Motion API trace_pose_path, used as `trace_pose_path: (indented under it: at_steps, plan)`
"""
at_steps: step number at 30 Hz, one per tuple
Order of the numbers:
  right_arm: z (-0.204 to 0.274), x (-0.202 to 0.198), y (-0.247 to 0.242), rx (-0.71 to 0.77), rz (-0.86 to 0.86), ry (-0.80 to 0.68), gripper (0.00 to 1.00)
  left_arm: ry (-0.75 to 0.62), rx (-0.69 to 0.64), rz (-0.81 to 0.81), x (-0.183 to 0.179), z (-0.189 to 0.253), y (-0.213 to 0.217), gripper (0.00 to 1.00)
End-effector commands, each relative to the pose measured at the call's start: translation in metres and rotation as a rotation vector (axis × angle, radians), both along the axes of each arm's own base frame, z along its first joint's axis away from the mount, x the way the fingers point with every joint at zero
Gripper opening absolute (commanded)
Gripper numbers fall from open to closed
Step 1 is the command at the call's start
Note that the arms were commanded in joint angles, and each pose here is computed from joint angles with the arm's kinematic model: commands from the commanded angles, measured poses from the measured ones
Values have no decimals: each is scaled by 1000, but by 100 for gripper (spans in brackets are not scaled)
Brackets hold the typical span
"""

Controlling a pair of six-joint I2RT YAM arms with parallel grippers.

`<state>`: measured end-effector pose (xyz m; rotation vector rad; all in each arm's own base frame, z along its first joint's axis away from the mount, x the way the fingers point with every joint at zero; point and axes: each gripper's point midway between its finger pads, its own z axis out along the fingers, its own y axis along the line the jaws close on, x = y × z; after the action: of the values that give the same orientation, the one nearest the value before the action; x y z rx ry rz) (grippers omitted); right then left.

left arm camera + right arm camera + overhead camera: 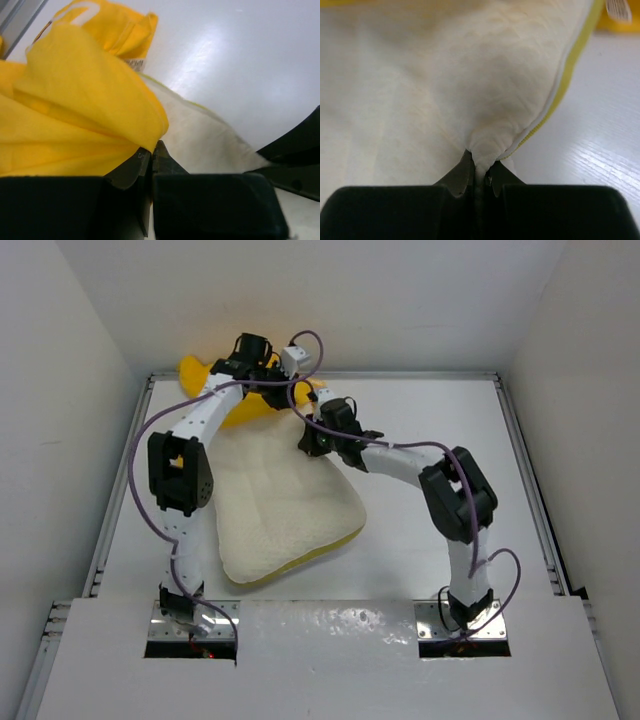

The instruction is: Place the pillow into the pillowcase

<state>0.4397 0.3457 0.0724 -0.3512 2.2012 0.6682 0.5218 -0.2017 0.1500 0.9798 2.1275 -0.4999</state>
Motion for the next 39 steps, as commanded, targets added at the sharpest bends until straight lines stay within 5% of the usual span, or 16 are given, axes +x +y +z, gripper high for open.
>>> trace_pose_path:
  at_steps: [1,9,17,18,20,21,22,23,25,32,33,34,36,37,38,39]
  plan:
    - [147,1,32,198,30,-388,0,-83,-172,-315,-65,88,-48,0]
    - [197,2,5,310,-111,-538,0,69,-224,-435,-112,66,-53,0]
    - [145,29,-114,369,-765,-445,0,169,-128,-536,-155,37,-35,0]
    - [129,29,-125,338,-827,-392,0,188,-93,-520,-154,25,-29,9]
    - [102,36,-131,255,-833,-312,0,193,-61,-471,-146,9,-25,48]
    - [92,37,-128,186,-774,-302,4,213,-41,-410,-141,5,-20,56]
    - [80,41,-123,135,-731,-283,46,187,-46,-389,-132,9,-20,78]
    - [66,36,-121,61,-681,-246,71,187,-71,-354,-126,17,-16,86]
    - [60,29,-117,-20,-590,-226,98,119,-110,-320,-114,49,-9,100]
    - [124,24,-126,-155,-503,-340,92,-50,-160,210,-64,123,142,100]
    - [134,24,-120,-155,-481,-350,76,-4,-142,286,-65,101,163,100]
    - [156,24,-98,-115,-413,-373,46,-3,-132,384,-60,91,198,97]
    - [158,13,-60,-147,-302,-374,0,94,-135,469,-66,51,226,53]
    - [173,9,-37,-148,-233,-374,0,138,-138,500,-71,36,242,22]
    - [175,6,-21,-166,-187,-373,9,204,-124,524,-72,9,250,21]
    - [149,0,9,-202,-119,-332,54,247,-115,530,-75,-8,253,25]
